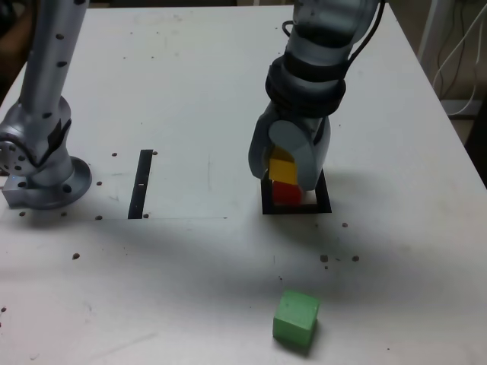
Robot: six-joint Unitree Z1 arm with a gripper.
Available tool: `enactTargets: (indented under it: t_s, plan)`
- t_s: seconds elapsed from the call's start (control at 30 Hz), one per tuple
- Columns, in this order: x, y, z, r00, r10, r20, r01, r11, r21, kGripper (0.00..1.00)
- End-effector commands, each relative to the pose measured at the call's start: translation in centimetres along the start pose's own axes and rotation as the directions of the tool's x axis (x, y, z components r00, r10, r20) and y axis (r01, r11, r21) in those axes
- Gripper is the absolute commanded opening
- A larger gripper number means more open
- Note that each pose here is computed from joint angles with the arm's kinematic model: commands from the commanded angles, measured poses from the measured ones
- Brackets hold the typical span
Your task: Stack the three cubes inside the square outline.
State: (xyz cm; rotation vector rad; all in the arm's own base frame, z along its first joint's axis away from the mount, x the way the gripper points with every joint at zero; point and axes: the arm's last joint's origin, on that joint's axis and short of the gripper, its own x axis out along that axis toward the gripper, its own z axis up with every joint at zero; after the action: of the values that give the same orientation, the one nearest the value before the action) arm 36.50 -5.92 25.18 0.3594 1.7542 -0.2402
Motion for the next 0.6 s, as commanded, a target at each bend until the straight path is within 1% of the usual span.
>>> enactTargets:
  t_s: [0.0,0.13,0.23,0.37,0.47,0.57]
  plan:
    - [0.44,-0.05,0.36,1.0,-0.004,-0.008,0.004,1.0,0.004,0.06]
    - [0.8,-0.03,0.49,0.9998,-0.001,-0.018,0.001,1.0,0.007,0.14]
    - [0.9,-0.01,0.5,0.9997,0.004,-0.023,-0.004,1.0,0.007,0.24]
    - [0.99,-0.02,0.52,0.9996,-0.001,-0.027,0.001,1.0,0.006,0.46]
    - [0.85,-0.05,0.49,0.9998,-0.006,-0.021,0.006,1.0,0.005,0.63]
    - [0.63,-0.06,0.32,0.9999,-0.003,-0.013,0.003,1.0,0.005,0.78]
